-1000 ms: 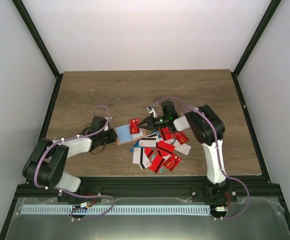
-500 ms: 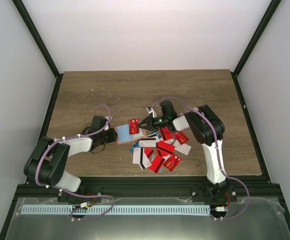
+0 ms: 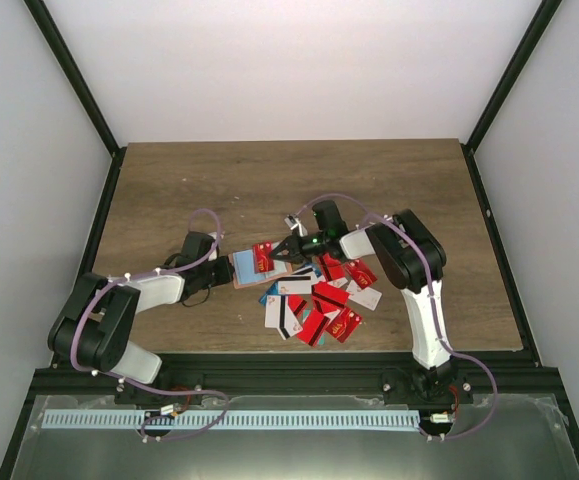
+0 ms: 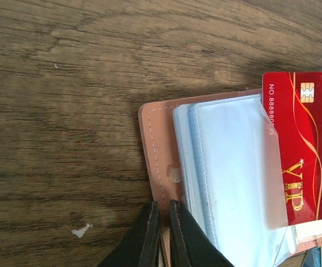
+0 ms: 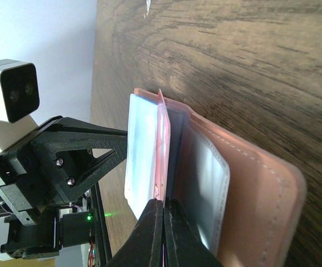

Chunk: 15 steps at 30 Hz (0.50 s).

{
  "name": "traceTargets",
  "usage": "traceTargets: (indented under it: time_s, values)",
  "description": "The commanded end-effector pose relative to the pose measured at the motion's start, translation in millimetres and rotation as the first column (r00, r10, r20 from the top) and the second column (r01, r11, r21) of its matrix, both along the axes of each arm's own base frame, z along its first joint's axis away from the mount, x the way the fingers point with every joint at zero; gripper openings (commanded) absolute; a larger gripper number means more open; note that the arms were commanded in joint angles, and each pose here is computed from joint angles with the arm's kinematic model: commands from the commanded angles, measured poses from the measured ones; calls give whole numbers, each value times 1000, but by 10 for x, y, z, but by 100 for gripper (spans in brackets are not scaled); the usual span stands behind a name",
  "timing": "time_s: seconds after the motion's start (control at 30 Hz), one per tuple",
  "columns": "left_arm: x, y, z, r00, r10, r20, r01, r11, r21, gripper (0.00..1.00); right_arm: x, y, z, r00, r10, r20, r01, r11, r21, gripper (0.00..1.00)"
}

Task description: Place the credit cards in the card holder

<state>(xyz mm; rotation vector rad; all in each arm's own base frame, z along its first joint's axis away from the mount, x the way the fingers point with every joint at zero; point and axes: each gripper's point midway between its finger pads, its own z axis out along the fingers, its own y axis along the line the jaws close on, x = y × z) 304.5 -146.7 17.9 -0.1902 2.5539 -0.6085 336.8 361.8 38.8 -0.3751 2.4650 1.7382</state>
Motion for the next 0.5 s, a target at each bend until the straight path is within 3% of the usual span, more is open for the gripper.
traceTargets:
  time_s: [0.0, 0.47]
  values:
    - [-90, 21, -128, 999, -10, -44, 11, 1000, 29, 8, -27, 20, -119, 999, 13, -38, -15, 998, -53, 1]
    - [-103, 16, -144, 999, -12, -48, 13, 1000, 26, 8, -170, 94, -165, 992, 56, -112, -64, 996, -68, 1]
